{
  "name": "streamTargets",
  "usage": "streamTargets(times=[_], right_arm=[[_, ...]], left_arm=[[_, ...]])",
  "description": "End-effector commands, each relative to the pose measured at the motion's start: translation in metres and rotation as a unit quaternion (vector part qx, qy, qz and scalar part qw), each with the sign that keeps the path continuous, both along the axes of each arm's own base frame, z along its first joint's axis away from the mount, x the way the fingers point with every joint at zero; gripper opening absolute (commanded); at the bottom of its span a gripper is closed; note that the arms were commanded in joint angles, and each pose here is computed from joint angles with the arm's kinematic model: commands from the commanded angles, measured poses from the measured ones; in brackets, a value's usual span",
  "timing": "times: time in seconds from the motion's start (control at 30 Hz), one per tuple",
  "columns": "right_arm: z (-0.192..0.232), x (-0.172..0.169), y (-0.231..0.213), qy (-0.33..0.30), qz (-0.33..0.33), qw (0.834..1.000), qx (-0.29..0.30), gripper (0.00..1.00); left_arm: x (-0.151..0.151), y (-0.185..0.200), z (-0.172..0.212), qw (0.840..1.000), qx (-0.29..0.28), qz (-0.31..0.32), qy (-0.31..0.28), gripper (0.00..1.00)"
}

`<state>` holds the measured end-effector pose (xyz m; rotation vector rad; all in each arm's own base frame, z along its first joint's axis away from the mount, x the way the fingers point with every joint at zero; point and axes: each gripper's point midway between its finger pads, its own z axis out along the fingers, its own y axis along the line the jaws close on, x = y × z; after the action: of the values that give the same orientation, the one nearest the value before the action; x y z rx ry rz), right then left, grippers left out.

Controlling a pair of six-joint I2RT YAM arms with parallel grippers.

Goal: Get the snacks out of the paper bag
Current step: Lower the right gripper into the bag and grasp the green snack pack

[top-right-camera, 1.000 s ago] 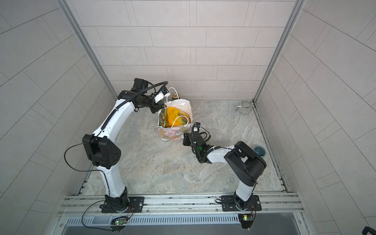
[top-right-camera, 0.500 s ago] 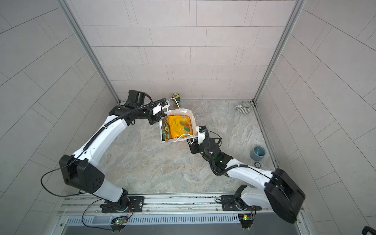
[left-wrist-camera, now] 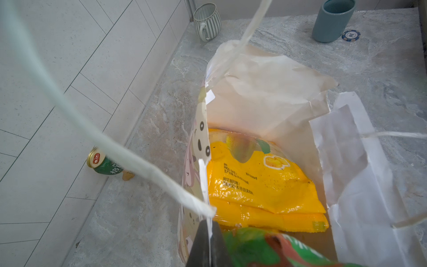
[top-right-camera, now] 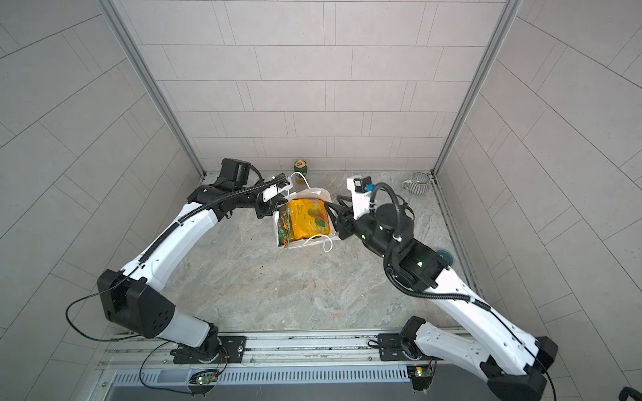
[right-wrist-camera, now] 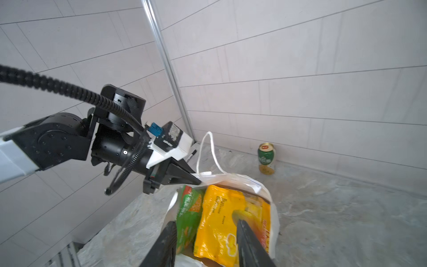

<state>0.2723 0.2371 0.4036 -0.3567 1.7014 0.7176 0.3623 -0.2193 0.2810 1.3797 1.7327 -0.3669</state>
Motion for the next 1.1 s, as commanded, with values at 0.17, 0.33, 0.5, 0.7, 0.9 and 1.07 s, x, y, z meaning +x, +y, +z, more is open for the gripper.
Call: streamTargets(times=[0.17, 0.33, 0.5, 0.7, 0.9, 1.07], right_arm=[[-0.08, -0.002, 0.074, 0.122, 0.057, 0.986, -0.096, 0.44], [-0.101, 0.007, 0.091, 0.146, 0.054, 0.983, -0.096, 0.45], [-0.117, 0.017, 0.103, 0.161, 0.05, 0.98, -0.102, 0.46], [-0.129, 0.028, 0.119, 0.174, 0.049, 0.979, -0.096, 0.44], [-0.125, 0.033, 0.123, 0.166, 0.047, 0.981, -0.088, 0.11], [-0.11, 0.029, 0.115, 0.155, 0.045, 0.984, -0.079, 0.0]], left_arm=[[-0.013, -0.013, 0.019, 0.998, -0.037, -0.03, -0.04, 0.0], [-0.011, -0.014, 0.013, 0.998, -0.034, -0.028, -0.033, 0.0], [-0.011, -0.016, 0.013, 0.998, -0.037, -0.032, -0.03, 0.0], [-0.01, -0.017, 0.012, 0.998, -0.039, -0.032, -0.029, 0.0], [-0.011, -0.015, 0.01, 0.998, -0.036, -0.03, -0.03, 0.0], [-0.01, -0.014, 0.01, 0.999, -0.033, -0.025, -0.032, 0.0]])
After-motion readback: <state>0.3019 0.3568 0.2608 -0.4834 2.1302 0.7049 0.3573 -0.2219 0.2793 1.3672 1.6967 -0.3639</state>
